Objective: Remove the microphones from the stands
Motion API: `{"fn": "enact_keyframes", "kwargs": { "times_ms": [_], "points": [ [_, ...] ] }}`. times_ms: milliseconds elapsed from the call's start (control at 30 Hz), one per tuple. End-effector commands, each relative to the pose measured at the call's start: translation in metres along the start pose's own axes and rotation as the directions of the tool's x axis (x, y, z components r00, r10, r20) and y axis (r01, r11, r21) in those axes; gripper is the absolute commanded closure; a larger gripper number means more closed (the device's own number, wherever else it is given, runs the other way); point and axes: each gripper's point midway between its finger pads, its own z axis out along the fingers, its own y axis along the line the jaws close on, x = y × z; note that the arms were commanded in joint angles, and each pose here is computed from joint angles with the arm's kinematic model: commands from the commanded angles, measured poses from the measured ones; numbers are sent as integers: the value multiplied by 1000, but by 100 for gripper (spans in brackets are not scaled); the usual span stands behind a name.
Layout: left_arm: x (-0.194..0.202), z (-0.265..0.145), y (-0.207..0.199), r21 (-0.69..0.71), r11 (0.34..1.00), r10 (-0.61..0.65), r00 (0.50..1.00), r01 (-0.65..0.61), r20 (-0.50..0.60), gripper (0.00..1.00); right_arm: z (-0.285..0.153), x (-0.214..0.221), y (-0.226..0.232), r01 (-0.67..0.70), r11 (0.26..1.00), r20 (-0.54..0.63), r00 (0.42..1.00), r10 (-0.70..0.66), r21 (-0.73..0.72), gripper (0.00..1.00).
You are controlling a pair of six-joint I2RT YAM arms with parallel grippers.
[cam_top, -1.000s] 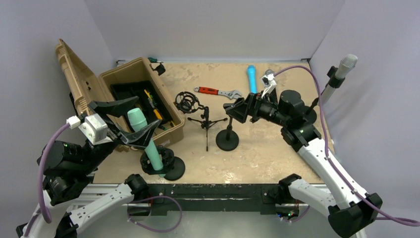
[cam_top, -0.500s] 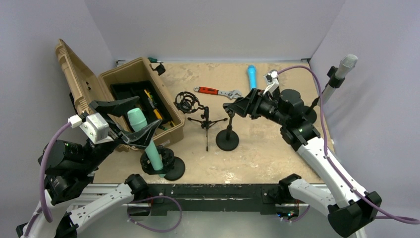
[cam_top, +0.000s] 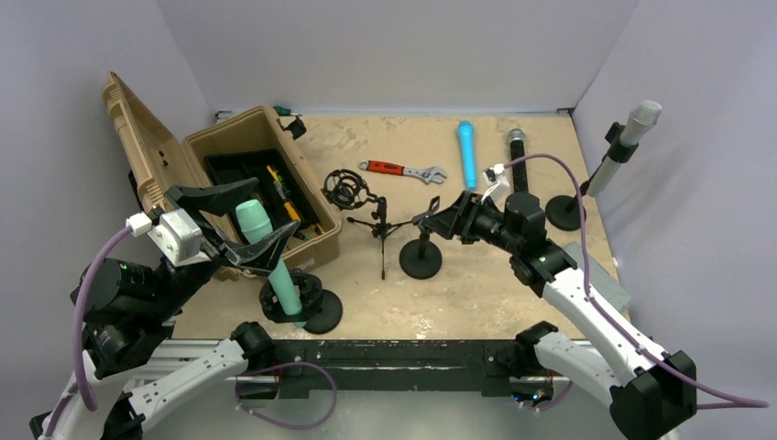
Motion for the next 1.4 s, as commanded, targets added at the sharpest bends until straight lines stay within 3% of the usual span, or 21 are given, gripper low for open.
{"fn": "enact_keyframes", "kwargs": {
  "times_ms": [0,267,533,667,833,1033,1233,1367],
  "points": [
    [-4,6,0,4,1000,3,1000,-3,10,9,8,34,-45,-4,991,-82,997,15,135,40],
    [-3,7,0,-2,1000,-1,1000,1,7,9,-13,-29,-15,175,966,33,982,-184,189,23],
    [-14,-5,11,-62,998,-12,998,17,68,11,-57,-114,34,316,899,182,907,-380,302,14],
    [-23,-19,21,-118,993,-9,992,24,124,11,-57,-129,70,368,905,210,888,-410,212,14],
    [-33,-33,27,-150,988,-10,983,39,186,11,-24,-84,161,432,887,157,899,-409,-164,14],
    [-35,-39,32,-177,983,-8,977,47,214,11,0,-13,267,423,743,108,894,-434,-518,13],
    [-35,-39,33,-184,982,-7,977,47,212,11,19,42,327,384,642,49,879,-475,-663,15],
    [-34,-39,34,-185,982,-7,978,47,211,11,31,52,339,373,635,53,885,-463,-677,17]
  ]
}}
